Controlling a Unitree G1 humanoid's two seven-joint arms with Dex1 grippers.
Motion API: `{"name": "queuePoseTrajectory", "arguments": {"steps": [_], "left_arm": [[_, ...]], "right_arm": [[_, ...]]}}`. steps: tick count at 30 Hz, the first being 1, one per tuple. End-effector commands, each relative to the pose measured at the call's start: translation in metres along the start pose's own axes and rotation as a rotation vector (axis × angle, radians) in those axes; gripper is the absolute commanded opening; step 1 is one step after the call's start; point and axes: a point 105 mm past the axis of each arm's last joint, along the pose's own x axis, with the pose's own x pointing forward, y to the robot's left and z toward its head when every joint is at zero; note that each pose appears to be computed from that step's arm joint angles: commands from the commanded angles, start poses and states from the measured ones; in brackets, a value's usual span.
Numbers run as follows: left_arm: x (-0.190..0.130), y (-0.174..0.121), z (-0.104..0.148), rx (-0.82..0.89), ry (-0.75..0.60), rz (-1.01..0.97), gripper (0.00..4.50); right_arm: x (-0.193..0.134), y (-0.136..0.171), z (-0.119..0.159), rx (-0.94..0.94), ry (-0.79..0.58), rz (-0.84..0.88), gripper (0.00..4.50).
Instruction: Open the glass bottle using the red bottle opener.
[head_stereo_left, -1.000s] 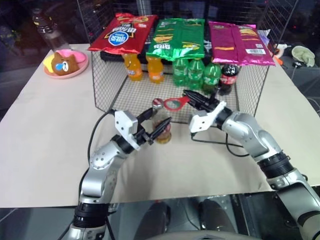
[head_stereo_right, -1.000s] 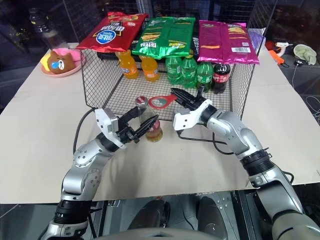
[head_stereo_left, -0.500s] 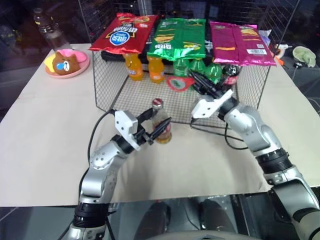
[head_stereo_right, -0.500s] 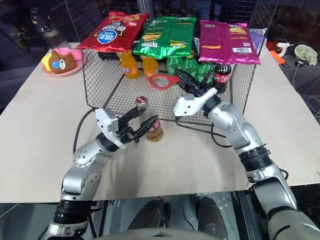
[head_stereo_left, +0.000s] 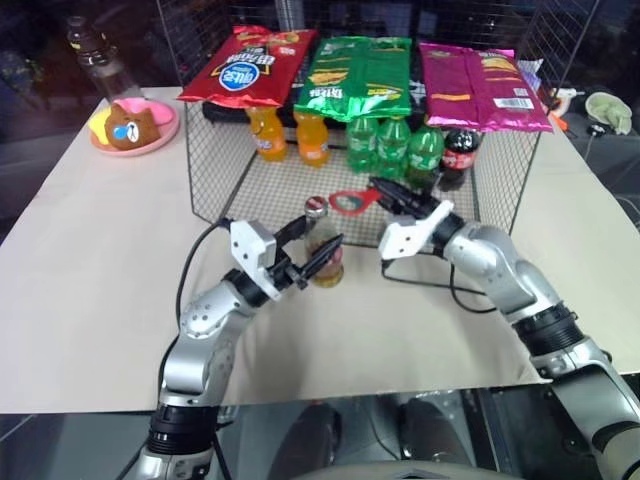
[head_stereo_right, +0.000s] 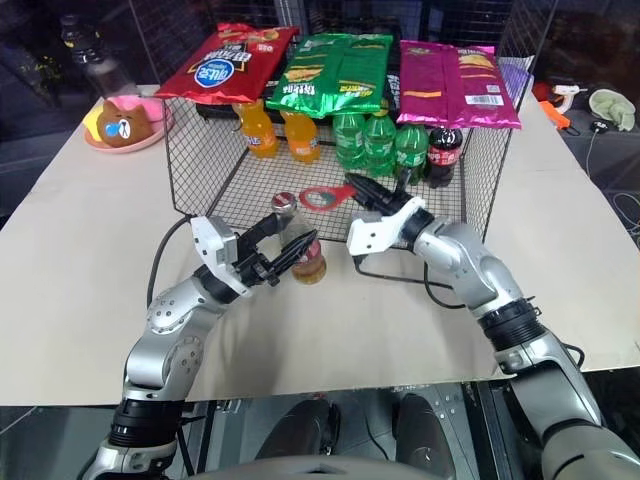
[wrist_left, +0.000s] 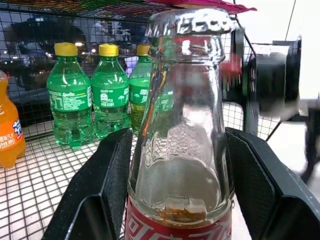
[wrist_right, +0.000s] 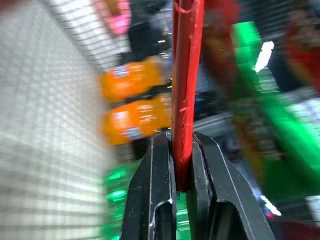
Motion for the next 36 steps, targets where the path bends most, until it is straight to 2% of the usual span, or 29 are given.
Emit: {"name": "queuePoseTrajectory", "arguments": {"steps": [1,10,14,18,36], "left_arm": [[0.002,-0.001,0.004,0.008,-0.016,-0.01,2.88],[0.002,-0.001,0.004,0.007,-0.015,-0.012,2.88],[0.002,-0.001,0.004,0.005,-0.014,-0.014,2.88],[0.002,-0.001,0.004,0.005,-0.014,-0.015,2.88],[0.003,-0.001,0.005,0.01,-0.02,-0.015,2.88]], "right_arm": [[0.003,-0.018,0.013,-0.038,-0.054,-0.045,0.0],[0.007,-0.034,0.023,-0.07,-0.087,-0.088,0.0],[0.009,-0.063,0.025,-0.032,-0.09,-0.222,0.0],[0.007,-0.08,0.027,-0.004,-0.096,-0.314,0.0],[0.004,-0.078,0.021,0.003,-0.075,-0.319,0.0]]}}
